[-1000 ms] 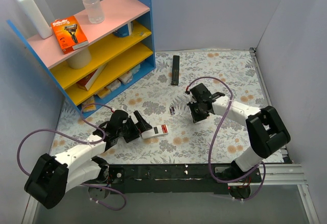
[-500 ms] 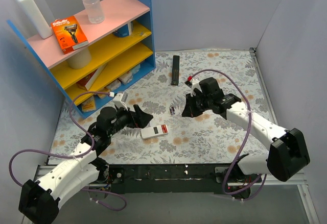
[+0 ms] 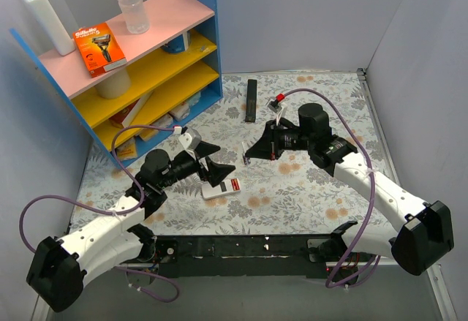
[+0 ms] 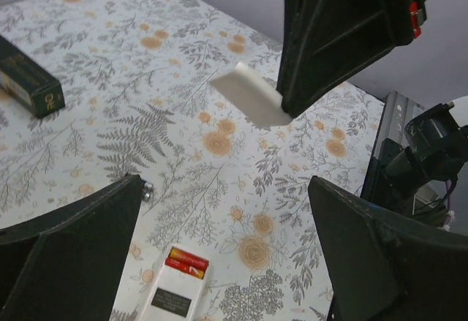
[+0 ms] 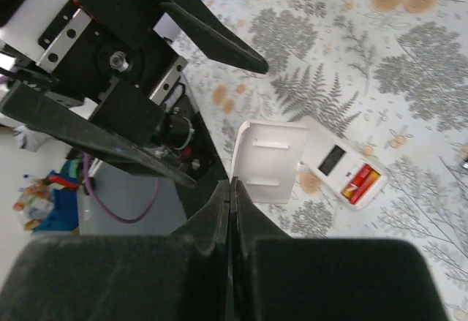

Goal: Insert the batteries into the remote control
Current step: Place the remote control at the center of the board.

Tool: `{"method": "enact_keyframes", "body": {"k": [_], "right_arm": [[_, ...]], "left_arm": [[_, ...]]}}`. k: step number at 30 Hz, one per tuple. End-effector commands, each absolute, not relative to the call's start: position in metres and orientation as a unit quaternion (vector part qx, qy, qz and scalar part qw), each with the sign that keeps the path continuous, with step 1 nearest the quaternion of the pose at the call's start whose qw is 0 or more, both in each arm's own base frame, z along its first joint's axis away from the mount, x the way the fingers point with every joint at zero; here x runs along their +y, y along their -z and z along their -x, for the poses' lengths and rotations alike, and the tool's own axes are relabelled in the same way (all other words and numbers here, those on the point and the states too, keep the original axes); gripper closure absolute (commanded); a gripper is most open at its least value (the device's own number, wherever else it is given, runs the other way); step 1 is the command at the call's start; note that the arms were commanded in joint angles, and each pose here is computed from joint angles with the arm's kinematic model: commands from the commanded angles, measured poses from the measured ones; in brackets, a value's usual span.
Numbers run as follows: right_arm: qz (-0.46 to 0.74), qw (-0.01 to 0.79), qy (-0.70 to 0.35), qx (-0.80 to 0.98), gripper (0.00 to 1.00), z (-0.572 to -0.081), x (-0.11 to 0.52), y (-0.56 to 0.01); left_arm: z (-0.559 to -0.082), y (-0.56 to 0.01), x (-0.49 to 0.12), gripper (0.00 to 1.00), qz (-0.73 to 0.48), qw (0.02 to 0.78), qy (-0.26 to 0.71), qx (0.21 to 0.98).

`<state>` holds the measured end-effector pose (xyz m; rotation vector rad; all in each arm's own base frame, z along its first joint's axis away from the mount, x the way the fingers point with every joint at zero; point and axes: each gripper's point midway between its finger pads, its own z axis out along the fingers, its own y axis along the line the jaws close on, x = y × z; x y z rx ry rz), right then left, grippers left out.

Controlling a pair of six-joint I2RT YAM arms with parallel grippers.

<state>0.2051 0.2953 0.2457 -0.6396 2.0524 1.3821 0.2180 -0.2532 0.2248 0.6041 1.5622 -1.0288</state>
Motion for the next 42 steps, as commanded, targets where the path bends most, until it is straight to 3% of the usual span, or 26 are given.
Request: {"method": "enact_keyframes", "body": {"k": [1,20,42], "right_arm": [[0.26,0.274,-0.596,0.708,0.99,-0.186,0.307,-0.292],[0.263,0.224,-0.654,0.673,0.99,-0.169,0.312,-0.321],[0.233,0.198,-0.663,0.684,0.99,-0.165,0.311,-0.312]], "left_arm": [[-0.216,-0.278,-0.27,0.02,-0.326,0.625,0.418,0.573],[-0.201,-0.301,-0.293,0.02,-0.41,0.668,0.379,0.492],[-0.198,-0.306,-0.298,0.42,-0.389,0.669,0.411,0.481]]}}
